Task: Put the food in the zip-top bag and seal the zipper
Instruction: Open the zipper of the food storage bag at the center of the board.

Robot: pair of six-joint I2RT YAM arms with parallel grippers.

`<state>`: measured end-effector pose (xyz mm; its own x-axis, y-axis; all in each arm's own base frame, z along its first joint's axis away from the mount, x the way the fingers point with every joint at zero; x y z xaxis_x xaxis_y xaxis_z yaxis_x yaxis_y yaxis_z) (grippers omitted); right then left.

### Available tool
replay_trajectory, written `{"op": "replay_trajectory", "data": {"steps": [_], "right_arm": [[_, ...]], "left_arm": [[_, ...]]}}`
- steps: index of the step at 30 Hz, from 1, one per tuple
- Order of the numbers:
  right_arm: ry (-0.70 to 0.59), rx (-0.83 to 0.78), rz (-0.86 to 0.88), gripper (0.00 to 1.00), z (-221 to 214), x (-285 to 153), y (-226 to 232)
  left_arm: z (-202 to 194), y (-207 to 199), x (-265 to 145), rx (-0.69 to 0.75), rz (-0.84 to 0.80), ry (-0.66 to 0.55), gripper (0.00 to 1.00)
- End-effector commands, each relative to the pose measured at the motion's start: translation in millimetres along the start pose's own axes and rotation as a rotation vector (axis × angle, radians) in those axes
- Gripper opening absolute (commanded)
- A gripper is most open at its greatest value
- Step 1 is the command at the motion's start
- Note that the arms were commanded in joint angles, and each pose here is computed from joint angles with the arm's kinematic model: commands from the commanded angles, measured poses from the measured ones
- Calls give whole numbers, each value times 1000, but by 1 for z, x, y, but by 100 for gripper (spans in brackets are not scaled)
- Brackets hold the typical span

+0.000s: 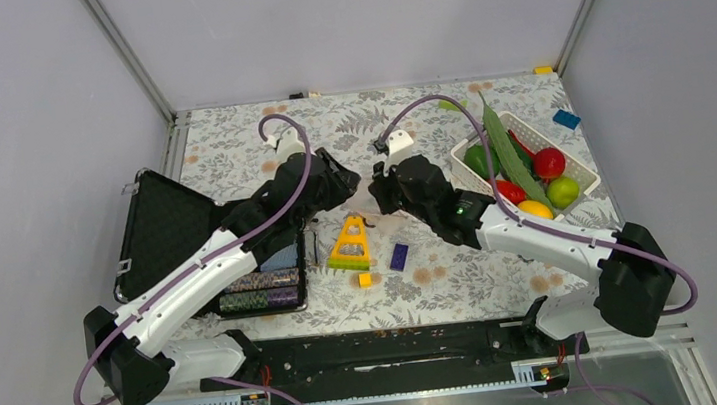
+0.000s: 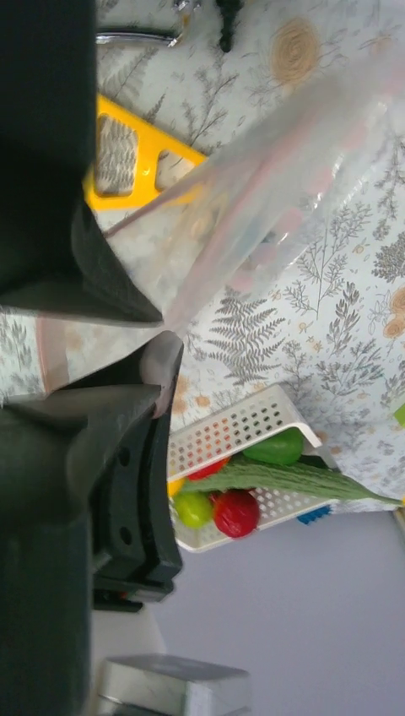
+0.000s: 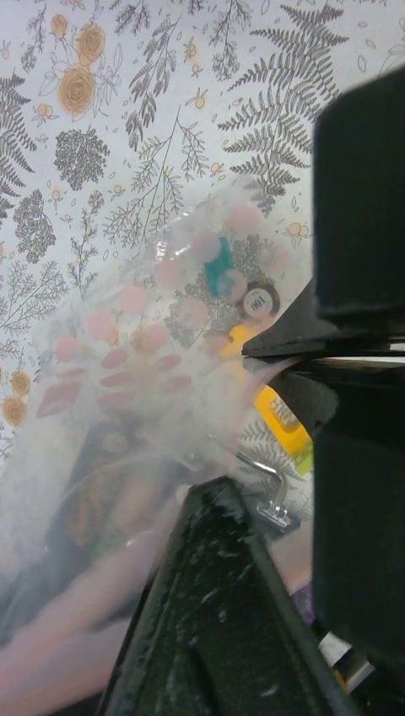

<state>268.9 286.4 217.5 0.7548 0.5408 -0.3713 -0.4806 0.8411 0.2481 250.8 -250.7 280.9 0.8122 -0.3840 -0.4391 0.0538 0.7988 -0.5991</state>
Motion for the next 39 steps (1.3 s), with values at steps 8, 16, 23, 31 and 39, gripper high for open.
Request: {"op": "replay_trajectory", "data": {"steps": [8, 16, 23, 31, 39], "right_arm": [[-128, 148, -51, 0, 41, -19, 2], [-157, 237, -54, 0, 51, -32, 3], [-150, 285, -6, 0, 52, -28, 12], [-148, 283, 9, 0, 48, -26, 14], [-126, 278, 10, 0, 39, -22, 13]], "left_arm": [[25, -34, -40, 192, -193, -33, 99], [39, 9, -60, 228, 11, -134, 99], [27, -3, -38, 170, -11, -94, 99], [19, -16, -5, 116, -8, -82, 83], [13, -25, 18, 107, -5, -66, 77]]}}
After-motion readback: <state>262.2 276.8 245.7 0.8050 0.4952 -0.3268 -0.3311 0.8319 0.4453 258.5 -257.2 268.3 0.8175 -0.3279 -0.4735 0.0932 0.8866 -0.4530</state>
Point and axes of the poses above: each gripper's point midway between its finger pads, its own x axis out along the fingers, its own y axis along the line the jaws close on, z = x × y, the point moved 4 cm from there along -x, back along the fingers, and after that the axes turned 4 degrees about x, right-handed, at the moved point
